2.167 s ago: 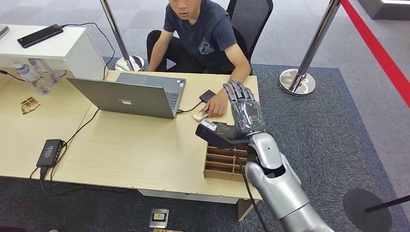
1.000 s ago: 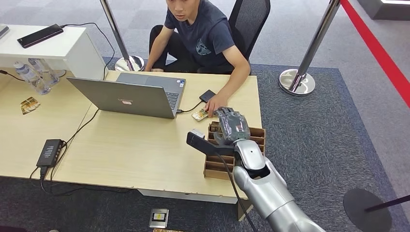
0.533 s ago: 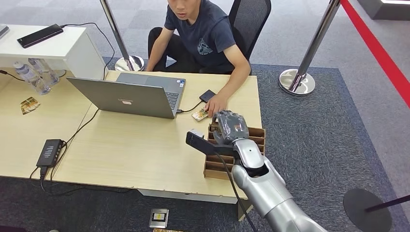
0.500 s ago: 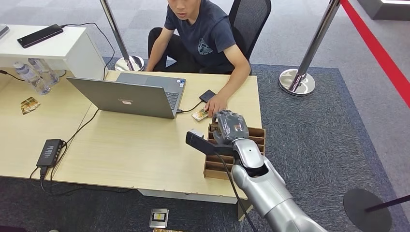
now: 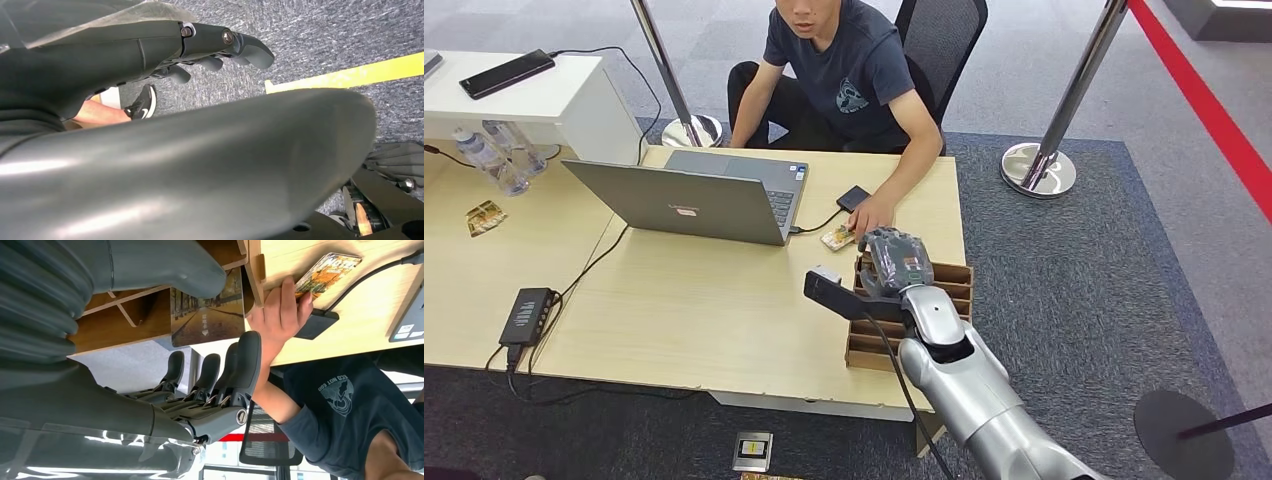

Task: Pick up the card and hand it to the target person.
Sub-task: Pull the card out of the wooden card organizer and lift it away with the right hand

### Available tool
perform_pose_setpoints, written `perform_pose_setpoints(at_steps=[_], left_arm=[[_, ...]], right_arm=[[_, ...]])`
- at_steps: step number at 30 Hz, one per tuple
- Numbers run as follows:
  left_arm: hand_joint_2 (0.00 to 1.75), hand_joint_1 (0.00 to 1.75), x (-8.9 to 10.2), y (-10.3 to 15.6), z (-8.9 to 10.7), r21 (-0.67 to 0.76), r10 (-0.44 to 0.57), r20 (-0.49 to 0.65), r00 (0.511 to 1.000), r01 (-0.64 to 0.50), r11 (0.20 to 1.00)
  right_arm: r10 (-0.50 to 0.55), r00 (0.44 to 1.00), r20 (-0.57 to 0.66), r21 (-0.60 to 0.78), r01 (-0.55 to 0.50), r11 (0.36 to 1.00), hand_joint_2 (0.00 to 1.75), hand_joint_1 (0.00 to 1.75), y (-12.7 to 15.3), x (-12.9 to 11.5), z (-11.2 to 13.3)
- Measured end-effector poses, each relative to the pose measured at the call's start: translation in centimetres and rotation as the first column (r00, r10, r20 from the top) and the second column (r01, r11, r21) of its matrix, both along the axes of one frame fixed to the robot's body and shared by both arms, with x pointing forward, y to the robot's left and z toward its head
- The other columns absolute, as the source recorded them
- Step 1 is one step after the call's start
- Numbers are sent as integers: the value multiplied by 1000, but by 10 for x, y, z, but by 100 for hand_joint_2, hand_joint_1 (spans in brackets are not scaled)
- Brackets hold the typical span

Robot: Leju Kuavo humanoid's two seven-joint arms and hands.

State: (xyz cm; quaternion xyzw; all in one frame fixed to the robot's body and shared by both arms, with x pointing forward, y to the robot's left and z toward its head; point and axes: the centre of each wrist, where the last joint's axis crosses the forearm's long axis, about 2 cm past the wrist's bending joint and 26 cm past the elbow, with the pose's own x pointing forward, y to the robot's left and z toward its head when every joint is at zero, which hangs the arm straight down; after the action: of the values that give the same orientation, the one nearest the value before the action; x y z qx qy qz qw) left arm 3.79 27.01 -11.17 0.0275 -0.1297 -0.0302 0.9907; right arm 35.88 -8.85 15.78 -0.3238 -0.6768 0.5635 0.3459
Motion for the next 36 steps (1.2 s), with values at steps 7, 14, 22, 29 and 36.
perform_pose_setpoints(at_steps=[7,14,22,29,36], left_arm=[[0,0,-1,0,0,1,0,3,1000,0,1000],[0,0,-2,0,0,2,-2,2,1000,2,1000],[0,0,-1,0,0,5,-1,-6,1000,1,1000],[0,0,-1,0,0,10,2,-8,1000,-2,1000],[0,0,-1,0,0,15,-2,-7,1000,2,1000]], right_arm=[[-9,1000,23,29,8,1000,175,78,-2,2,5],[-21,998,53,51,19,999,175,69,-7,7,15],[-15,999,50,63,12,998,175,64,-9,10,17],[-23,1000,19,49,22,999,175,66,-12,10,6],[-34,999,-2,39,34,999,175,69,-15,10,-3]])
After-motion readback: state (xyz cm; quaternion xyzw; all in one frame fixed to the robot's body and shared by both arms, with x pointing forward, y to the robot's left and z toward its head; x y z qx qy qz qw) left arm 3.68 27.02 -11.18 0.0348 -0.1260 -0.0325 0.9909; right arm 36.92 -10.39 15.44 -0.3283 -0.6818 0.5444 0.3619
